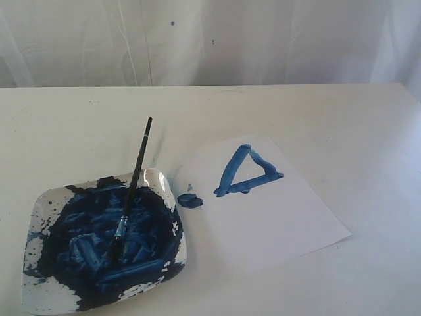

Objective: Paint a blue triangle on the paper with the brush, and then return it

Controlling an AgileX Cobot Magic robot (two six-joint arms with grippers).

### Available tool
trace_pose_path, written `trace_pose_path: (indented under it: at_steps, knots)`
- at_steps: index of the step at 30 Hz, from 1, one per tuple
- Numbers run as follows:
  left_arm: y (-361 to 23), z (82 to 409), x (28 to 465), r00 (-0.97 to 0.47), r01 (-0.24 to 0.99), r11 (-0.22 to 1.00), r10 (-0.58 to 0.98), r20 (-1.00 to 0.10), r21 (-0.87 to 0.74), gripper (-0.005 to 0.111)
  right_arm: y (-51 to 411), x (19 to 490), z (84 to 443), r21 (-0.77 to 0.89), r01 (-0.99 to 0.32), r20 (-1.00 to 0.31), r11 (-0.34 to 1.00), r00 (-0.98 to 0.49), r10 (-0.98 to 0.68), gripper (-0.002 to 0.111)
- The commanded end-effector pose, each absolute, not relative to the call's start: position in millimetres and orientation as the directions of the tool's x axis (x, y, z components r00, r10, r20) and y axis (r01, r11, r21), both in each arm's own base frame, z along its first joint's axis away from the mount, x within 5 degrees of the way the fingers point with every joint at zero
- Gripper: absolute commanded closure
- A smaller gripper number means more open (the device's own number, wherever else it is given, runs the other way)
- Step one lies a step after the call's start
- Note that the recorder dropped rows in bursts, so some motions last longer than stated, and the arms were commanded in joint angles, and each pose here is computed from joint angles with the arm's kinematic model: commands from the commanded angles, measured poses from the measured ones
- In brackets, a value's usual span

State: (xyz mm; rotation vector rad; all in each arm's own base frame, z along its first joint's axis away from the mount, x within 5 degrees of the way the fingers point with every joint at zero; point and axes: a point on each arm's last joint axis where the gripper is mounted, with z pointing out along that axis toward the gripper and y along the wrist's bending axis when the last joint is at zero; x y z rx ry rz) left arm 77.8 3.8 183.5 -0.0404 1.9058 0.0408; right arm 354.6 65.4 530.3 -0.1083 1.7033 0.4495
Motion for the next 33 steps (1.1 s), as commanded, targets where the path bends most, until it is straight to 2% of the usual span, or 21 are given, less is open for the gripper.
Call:
trace_pose_path:
  at_steps: [1,7,14,21,33]
  knots:
    - [1,174,67,-0.317,-0.028,1.000,0.000,-0.949,0.010,0.107,64,353,531,0.235,-0.317,-0.965,0.919,-0.186,0.183,0.108]
    - [-1,173,57,-0.303,-0.002,0.999,0.031,-0.952,0.033,0.107,64,353,531,0.235,-0.317,-0.965,0.919,-0.186,0.183,0.108]
    - [-3,166,51,-0.361,0.029,0.998,0.058,-0.931,0.052,0.107,64,353,532,0.235,-0.317,-0.966,0.919,-0.181,0.185,0.108]
    - [-10,165,50,-0.356,0.174,0.983,0.114,-0.928,0.054,0.107,64,353,532,0.235,-0.317,-0.966,0.919,-0.181,0.185,0.108]
    - [-10,166,50,-0.348,0.177,0.983,0.114,-0.930,0.055,0.107,64,353,532,0.235,-0.317,-0.966,0.919,-0.181,0.185,0.108]
